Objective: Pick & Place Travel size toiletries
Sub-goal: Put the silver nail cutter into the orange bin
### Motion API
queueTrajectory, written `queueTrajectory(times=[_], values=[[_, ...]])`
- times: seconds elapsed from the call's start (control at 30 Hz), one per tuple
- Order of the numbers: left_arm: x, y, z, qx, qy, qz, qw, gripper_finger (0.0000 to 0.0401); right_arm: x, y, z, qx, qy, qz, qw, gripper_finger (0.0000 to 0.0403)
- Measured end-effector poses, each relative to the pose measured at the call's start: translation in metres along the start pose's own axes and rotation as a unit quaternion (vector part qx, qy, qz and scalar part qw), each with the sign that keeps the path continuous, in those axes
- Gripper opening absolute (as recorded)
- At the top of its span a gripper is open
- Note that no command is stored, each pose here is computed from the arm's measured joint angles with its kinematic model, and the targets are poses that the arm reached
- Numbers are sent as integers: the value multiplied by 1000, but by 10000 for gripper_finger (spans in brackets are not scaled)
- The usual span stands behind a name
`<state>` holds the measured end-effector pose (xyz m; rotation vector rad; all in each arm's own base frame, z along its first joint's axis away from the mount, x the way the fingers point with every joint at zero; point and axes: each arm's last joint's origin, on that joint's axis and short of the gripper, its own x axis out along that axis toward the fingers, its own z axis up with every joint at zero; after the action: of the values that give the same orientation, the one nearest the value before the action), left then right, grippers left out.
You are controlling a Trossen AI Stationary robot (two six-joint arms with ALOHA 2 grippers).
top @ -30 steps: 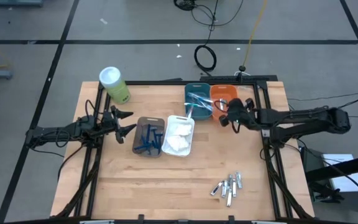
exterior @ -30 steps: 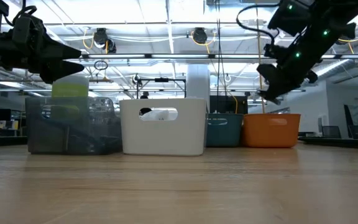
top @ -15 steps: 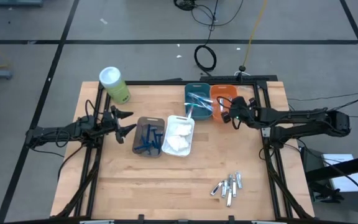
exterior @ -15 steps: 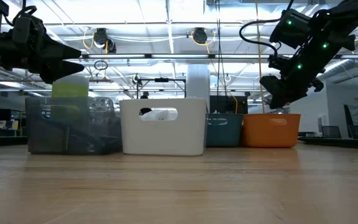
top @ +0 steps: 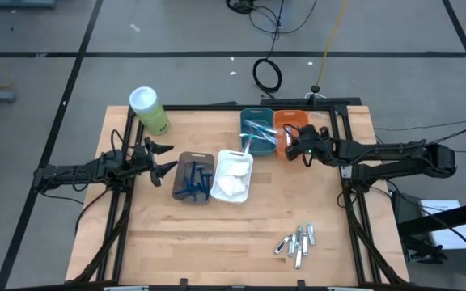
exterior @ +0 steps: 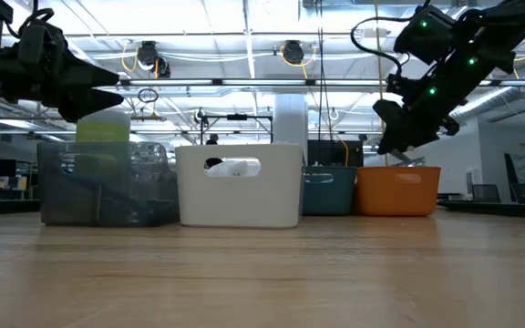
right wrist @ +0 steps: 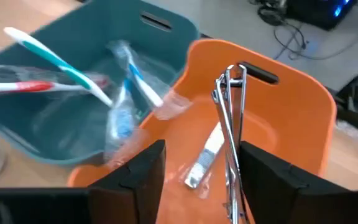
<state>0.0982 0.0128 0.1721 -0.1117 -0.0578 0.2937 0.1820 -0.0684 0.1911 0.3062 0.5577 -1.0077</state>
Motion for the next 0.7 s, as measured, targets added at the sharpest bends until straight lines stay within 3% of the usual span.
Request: queueTrajectory(times=[0.1, 0.3, 0.4, 0.5, 0.6, 0.7], values=[[0, 0, 0, 0, 0, 0, 1000, 306, 0, 2, 2, -17, -7, 11, 1000, 190], [0, 0, 0, 0, 0, 0, 1000, 306, 2, -4, 2, -14, -6, -20, 1000, 191], [0, 0, 0, 0, 0, 0, 1000, 306, 3, -2, 2, -31, 9, 19, 999, 188], [0, 0, 0, 0, 0, 0, 1000, 306, 3, -5, 2, -20, -2, -18, 1000, 188], [0, 0, 0, 0, 0, 0, 1000, 306, 3, -4, 2, -45, 6, 6, 999, 190], [0, 0, 0, 0, 0, 0, 1000, 306, 4, -8, 2, -30, -4, -42, 999, 191]])
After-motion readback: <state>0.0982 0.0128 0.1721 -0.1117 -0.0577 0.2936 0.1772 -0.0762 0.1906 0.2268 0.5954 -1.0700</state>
